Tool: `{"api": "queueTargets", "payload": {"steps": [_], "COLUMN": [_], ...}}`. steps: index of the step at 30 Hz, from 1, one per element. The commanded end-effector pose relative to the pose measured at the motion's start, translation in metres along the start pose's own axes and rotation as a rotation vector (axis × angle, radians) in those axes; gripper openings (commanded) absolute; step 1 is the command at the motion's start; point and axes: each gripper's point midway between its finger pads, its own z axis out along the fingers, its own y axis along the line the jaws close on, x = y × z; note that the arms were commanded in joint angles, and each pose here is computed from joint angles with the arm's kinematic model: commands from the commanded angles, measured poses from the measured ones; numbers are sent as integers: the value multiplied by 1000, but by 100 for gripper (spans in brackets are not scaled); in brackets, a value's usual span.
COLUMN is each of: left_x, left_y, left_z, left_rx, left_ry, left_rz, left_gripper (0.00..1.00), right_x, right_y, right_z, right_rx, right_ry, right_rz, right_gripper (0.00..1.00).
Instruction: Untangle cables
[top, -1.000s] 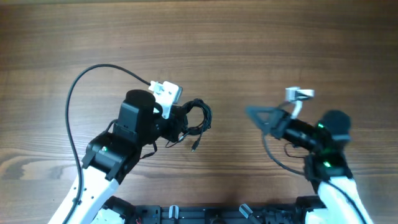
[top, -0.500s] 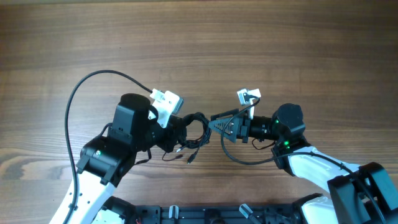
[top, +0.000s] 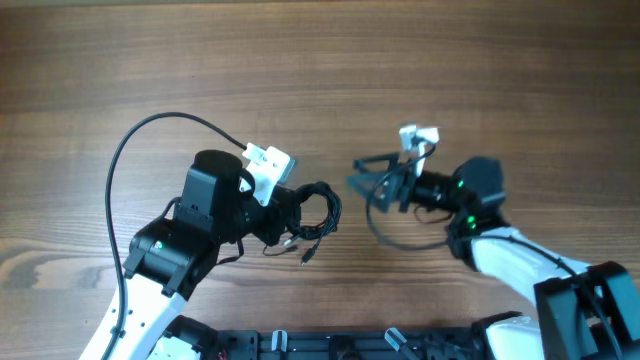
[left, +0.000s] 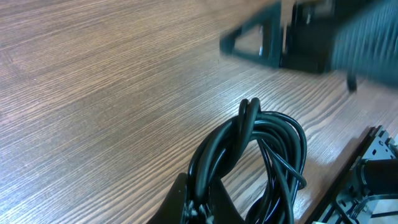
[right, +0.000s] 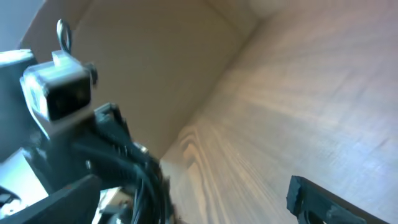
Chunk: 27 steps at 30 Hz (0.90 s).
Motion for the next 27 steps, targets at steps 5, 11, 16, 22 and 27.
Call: {"api": "queueTargets", "payload": {"steps": [5,11,16,22,27], "left_x": [-2,1,4,9,7], "left_y": [-15,-14,-11,-4,-5], "left_z": [-2,-2,5,23,23], "left_rx": [87,86,86,86,90], "left_ry": [-4,5,30,80,72], "left_rz": [24,49,36,12,17], "left_gripper": [4,4,4,4,4], "right_x": [-10,20,32,56,49], "right_y": [-11,-1,17,23,7], "right_z": [4,-2,4,36,44], "right_rx": [14,-77,-162,-118,-8], "right_ry": [138,257,311,347,292], "right_rz": [-41,1,-34,-65,-82], "right_gripper": [89,87,83,63,39]}}
